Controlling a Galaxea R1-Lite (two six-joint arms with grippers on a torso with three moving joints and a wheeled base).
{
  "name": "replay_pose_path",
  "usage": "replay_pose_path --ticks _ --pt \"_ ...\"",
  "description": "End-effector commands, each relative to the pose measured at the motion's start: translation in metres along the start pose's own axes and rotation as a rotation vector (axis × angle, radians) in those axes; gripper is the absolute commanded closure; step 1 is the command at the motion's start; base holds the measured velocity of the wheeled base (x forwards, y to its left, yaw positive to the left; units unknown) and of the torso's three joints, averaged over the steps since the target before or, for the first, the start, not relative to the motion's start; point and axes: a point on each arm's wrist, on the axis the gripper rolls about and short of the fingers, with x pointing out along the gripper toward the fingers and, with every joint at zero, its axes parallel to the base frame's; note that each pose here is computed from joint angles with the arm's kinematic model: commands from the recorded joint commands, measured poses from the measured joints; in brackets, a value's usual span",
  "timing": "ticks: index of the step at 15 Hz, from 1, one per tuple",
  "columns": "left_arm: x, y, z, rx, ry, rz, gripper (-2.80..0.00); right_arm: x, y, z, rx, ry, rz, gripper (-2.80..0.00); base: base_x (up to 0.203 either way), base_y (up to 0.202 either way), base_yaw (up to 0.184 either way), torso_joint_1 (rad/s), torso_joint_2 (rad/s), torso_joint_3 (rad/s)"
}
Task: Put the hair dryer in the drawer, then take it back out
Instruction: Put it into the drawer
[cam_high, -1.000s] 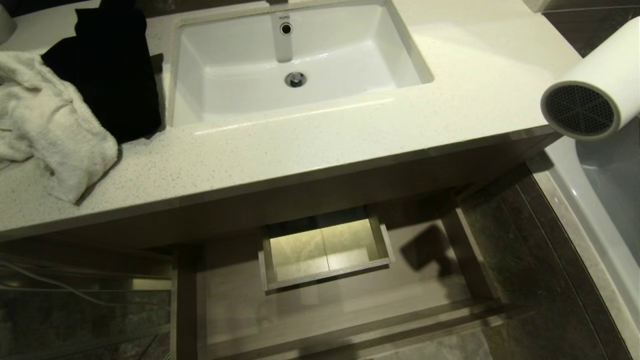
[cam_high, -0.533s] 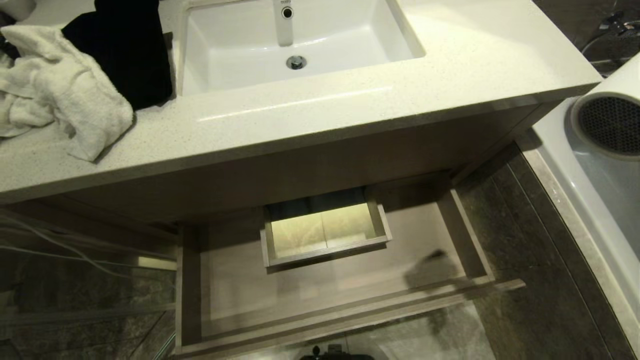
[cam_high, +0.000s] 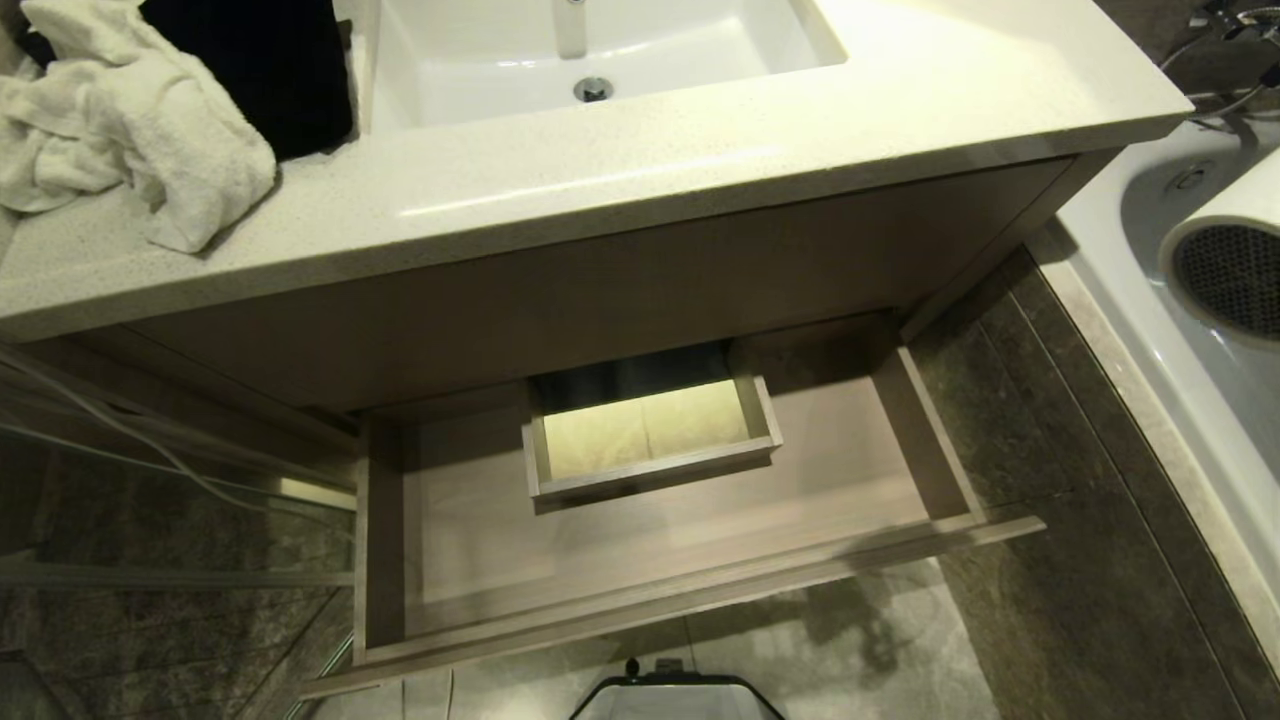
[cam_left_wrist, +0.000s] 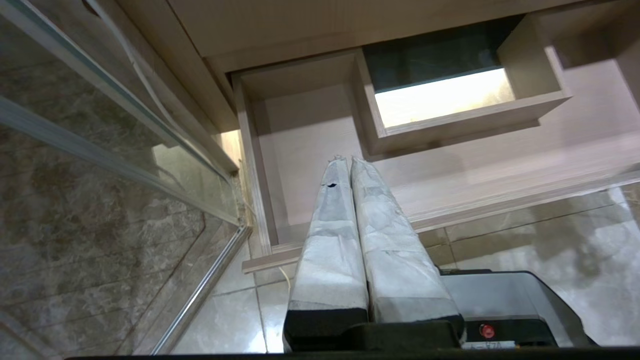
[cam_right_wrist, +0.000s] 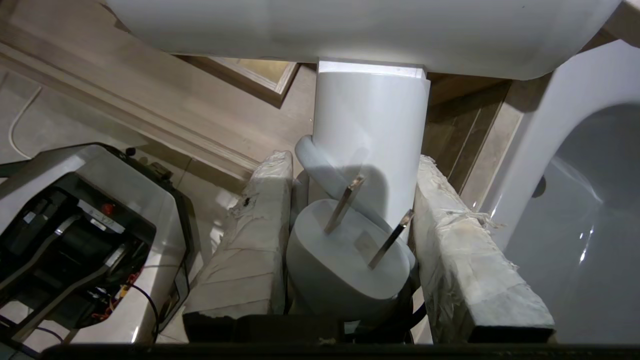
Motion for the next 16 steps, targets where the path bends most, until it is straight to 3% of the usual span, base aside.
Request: replay_pose_path --ticks 1,10,16 --pt "0.0 0.0 0.0 0.0 0.001 0.0 0.0 -0.008 0.007 -0.002 -0.012 -0.009 -0.008 0.0 0.0 0.0 0.0 -0.16 0.33 0.147" --pt "0.0 0.0 0.0 0.0 0.0 0.0 0.0 -0.014 0.016 -0.009 -0.005 0.003 -0.024 0.0 0.0 0.0 0.0 -0.169 0.35 0.181" --pt "0.0 0.0 0.0 0.0 0.001 0.0 0.0 -0.012 0.019 -0.013 0.001 0.011 -0.015 0.0 0.0 0.0 0.0 -0.248 0.54 0.283"
